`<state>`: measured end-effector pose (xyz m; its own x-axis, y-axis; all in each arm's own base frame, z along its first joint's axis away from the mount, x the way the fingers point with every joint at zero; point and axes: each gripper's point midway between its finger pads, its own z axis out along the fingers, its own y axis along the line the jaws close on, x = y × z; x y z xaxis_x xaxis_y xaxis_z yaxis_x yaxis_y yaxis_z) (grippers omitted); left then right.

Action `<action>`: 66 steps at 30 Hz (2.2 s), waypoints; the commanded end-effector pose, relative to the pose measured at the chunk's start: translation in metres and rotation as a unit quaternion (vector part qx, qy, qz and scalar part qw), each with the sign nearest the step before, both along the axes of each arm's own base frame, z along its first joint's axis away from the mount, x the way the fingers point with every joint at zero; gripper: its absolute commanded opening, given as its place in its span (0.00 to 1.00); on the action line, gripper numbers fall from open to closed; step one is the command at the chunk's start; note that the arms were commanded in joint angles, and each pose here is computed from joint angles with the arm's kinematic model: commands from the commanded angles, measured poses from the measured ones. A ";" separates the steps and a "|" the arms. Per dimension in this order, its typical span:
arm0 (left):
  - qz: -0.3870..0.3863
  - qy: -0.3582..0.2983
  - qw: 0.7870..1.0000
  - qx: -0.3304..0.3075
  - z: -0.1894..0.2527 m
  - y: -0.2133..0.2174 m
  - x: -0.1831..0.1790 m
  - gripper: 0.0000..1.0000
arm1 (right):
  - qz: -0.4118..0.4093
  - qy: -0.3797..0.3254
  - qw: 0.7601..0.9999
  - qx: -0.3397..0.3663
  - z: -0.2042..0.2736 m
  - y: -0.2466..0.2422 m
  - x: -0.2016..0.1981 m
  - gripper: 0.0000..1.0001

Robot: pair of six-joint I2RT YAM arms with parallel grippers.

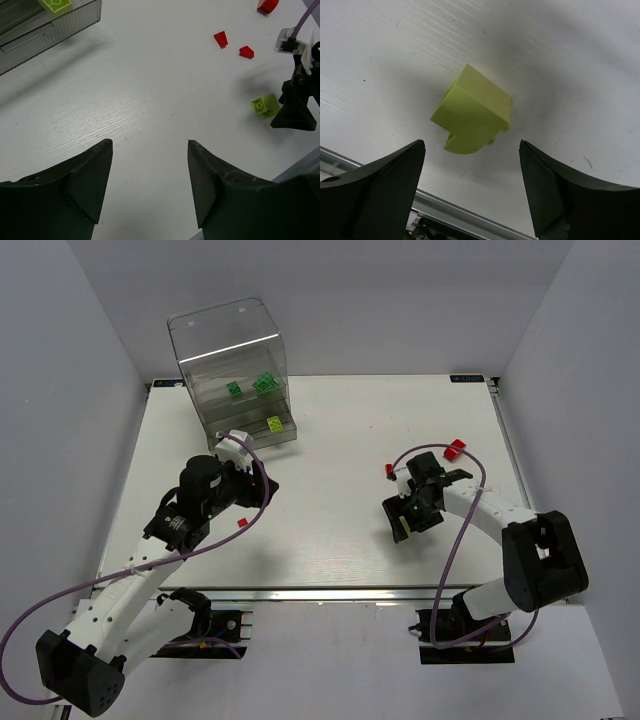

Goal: Sort the legos into containers by color

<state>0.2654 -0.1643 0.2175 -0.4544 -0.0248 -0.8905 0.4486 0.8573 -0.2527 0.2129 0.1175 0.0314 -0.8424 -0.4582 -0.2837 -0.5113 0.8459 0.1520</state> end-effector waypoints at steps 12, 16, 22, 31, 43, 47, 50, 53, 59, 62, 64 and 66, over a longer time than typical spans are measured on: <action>-0.002 -0.014 1.000 -0.004 0.007 0.002 -0.003 0.72 | -0.022 -0.014 0.999 -0.029 0.002 0.003 0.028 0.64; -0.001 -0.015 1.000 -0.005 0.008 0.002 -0.004 0.72 | -0.019 -0.008 0.999 -0.034 0.000 0.002 0.026 0.62; -0.003 -0.017 1.000 -0.005 0.009 0.002 -0.004 0.71 | -0.016 -0.005 0.999 -0.047 -0.003 -0.001 0.027 0.54; -0.006 -0.018 1.000 -0.008 0.010 0.001 -0.005 0.72 | -0.013 -0.005 0.998 -0.055 -0.008 -0.003 0.031 0.38; -0.037 -0.024 0.999 -0.023 0.013 -0.009 -0.010 0.72 | 0.031 -0.047 0.998 -0.040 0.003 0.000 0.038 0.15; -0.101 -0.023 0.993 -0.059 0.016 -0.031 -0.021 0.72 | 0.099 -0.081 0.991 0.029 0.030 0.020 0.032 0.08; -0.155 -0.002 0.983 -0.100 0.014 -0.053 -0.031 0.72 | 0.147 -0.094 0.981 0.086 0.050 0.037 0.021 0.05; -0.194 0.041 0.968 -0.153 0.010 -0.076 -0.039 0.72 | 0.203 -0.110 0.964 0.133 0.068 0.051 0.010 0.03; -0.203 0.093 0.932 -0.285 0.022 -0.100 -0.041 0.74 | 0.298 -0.172 0.919 0.192 0.106 0.070 -0.004 0.00; -0.189 0.115 0.927 -0.304 0.019 -0.107 -0.034 0.75 | 0.326 -0.203 0.900 0.205 0.120 0.077 -0.005 0.00; -0.188 0.137 0.923 -0.305 0.013 -0.118 -0.031 0.76 | 0.344 -0.215 0.890 0.208 0.126 0.082 -0.006 0.00; -0.190 0.158 0.917 -0.313 0.012 -0.128 -0.032 0.76 | 0.353 -0.227 0.884 0.207 0.130 0.087 -0.003 0.00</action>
